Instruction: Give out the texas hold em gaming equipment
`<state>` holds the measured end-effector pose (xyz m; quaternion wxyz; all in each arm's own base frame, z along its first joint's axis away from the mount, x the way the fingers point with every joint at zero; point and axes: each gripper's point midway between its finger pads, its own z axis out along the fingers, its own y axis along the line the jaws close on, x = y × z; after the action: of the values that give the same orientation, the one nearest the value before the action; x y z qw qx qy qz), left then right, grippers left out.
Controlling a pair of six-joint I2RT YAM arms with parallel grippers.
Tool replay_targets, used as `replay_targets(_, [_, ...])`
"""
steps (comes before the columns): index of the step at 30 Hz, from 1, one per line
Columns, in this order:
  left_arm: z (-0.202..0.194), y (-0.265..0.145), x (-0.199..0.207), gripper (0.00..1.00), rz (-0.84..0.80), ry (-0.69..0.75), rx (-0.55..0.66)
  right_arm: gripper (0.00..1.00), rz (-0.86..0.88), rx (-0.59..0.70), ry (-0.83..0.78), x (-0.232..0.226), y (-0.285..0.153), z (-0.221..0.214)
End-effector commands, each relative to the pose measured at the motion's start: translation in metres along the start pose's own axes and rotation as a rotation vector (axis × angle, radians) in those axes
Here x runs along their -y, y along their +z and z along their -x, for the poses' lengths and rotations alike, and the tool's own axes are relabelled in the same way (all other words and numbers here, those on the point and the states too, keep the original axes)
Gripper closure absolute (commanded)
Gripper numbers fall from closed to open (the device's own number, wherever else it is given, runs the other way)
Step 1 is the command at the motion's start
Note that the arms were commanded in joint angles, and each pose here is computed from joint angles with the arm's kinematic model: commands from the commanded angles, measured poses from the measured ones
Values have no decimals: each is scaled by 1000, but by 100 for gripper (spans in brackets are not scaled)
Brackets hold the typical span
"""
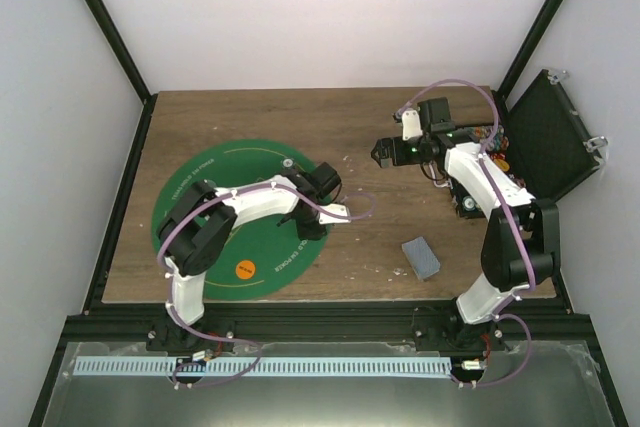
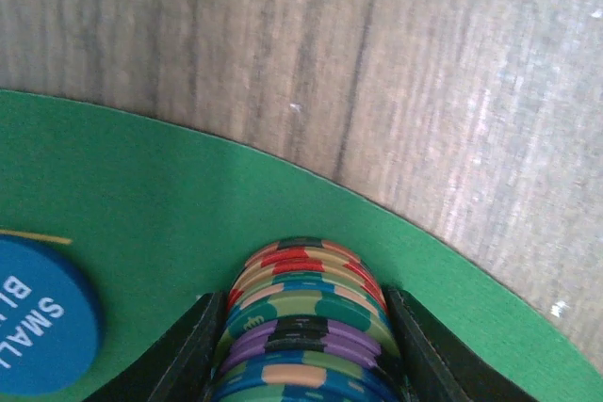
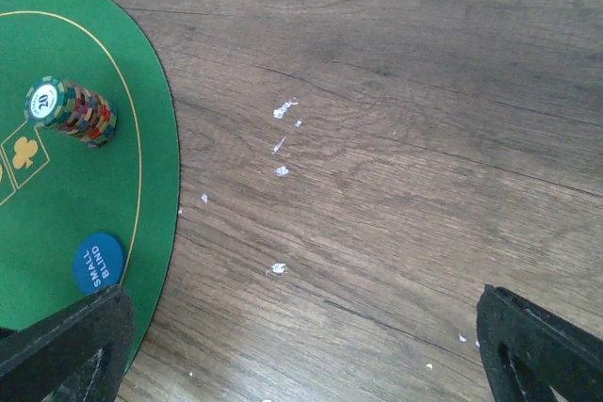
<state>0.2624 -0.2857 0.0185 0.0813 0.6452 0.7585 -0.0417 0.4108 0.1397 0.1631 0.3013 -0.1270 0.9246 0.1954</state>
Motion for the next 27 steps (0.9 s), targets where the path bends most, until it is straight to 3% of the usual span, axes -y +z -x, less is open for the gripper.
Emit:
replay_targets(1, [5, 7, -16, 100, 61, 8, -8, 0, -4, 26, -20, -4, -11, 3])
replay_targets(4, [2, 11, -14, 94, 51, 17, -23, 0, -4, 28, -22, -4, -12, 3])
replay_targets(9, [3, 7, -10, 54, 24, 20, -19, 0, -2, 27, -24, -4, -11, 3])
replay_targets(11, [5, 5, -8, 44, 10, 18, -12, 0, -1, 25, -24, -4, -11, 3])
replay_targets(19, [16, -8, -4, 33, -33, 18, 14, 0, 0, 26, -26, -4, -12, 3])
replay_targets(27, [40, -60, 13, 25, -125, 41, 129, 0, 2, 40, -29, -6, -15, 8])
